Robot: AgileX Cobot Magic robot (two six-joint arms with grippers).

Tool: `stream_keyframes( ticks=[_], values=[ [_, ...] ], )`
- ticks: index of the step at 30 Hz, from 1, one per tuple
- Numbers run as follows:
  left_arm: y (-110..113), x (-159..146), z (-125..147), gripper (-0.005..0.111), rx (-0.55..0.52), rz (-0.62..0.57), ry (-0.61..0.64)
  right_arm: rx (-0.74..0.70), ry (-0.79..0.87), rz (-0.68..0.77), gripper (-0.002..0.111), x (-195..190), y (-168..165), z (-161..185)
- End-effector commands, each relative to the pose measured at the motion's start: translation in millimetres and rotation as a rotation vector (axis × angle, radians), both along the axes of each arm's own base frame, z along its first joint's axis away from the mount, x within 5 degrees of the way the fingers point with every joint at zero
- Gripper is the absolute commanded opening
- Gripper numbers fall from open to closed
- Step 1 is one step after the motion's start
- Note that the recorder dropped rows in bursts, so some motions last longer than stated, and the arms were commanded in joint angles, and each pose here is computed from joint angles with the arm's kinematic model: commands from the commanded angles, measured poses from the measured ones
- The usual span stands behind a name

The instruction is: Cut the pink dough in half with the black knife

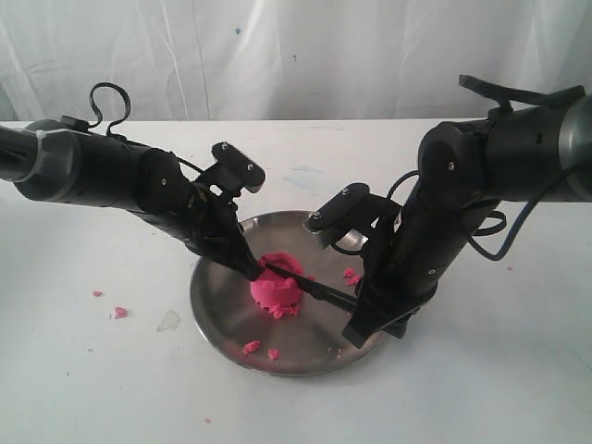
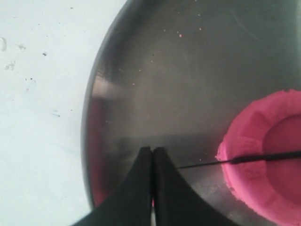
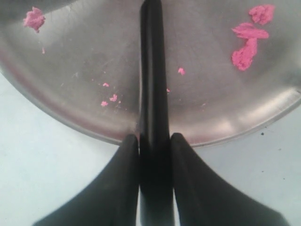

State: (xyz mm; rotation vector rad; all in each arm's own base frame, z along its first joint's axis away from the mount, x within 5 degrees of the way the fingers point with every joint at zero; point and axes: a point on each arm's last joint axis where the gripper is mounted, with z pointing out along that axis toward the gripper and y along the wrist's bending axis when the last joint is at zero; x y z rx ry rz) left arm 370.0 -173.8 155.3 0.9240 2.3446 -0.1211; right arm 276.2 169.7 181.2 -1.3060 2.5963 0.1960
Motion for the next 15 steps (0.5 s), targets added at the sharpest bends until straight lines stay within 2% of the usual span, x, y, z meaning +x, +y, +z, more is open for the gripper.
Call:
stream_keyframes(
  ticks=[1,3,15],
  values=[
    [-1.9,-2.9,5.2,0.0,-0.076,0.098,0.035,0.008,-0.006,-0.002,0.0,0.9,1.3,1.6],
    [-2.8,-3.1,5.4,0.0,-0.121,0.152,0.059,0.008,-0.006,-0.002,0.0,0.9,1.3,1.6],
    [-3.5,-2.6,2.1,0.0,-0.134,0.166,0.07,0.009,-0.01,-0.002,0.0,1.2,1.4,1.7]
  ],
)
